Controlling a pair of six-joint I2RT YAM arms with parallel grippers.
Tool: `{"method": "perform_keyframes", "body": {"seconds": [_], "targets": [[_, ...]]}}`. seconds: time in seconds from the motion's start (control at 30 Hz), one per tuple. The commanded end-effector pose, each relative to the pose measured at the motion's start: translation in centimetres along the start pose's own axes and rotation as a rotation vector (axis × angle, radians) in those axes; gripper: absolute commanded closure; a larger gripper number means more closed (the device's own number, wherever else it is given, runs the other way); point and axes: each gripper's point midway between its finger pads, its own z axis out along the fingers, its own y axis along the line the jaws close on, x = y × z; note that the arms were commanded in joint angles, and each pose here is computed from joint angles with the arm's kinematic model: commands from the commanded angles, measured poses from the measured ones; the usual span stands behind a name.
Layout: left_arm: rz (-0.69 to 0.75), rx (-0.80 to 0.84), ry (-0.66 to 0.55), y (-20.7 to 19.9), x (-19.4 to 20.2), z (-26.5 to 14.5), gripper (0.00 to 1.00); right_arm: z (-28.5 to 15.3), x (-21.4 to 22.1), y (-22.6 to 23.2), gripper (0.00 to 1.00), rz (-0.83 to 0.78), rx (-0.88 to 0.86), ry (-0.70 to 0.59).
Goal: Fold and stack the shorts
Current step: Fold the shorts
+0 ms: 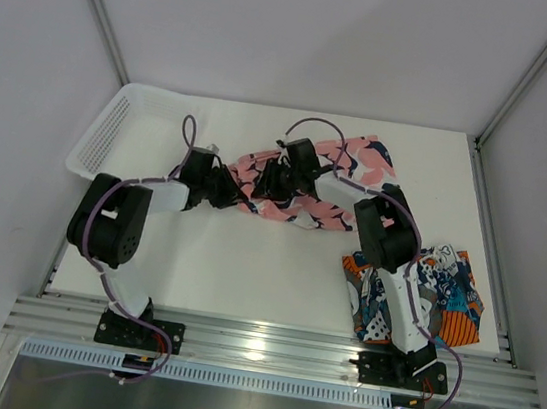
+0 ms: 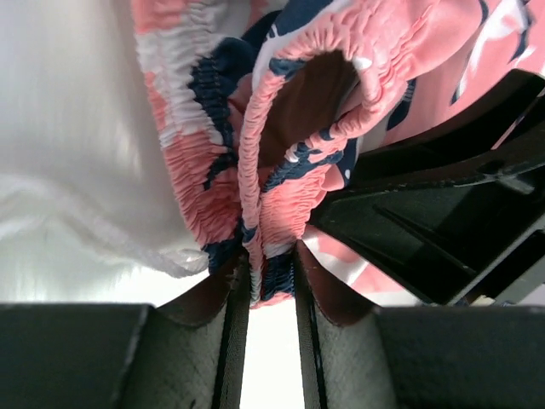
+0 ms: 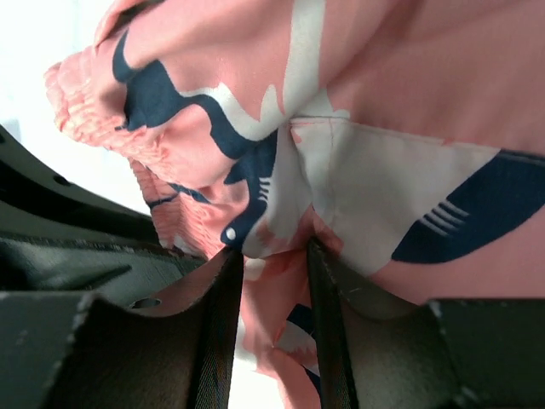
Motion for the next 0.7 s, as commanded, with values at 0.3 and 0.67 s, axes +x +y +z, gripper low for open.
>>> {"method": "perform_keyframes", "body": {"seconds": [0.3, 0.67], "targets": [[-0.018, -0.130, -0.163, 1.8, -3.0, -9.0, 0.42, -4.3, 4.1, 1.4, 0.60, -0.090, 0.060, 0.066], [-0.012, -0.003, -0.137, 2.5, -1.6, -6.7, 0.34, -6.3, 1.1, 6.5, 0.55, -0.137, -0.083, 0.006]]}}
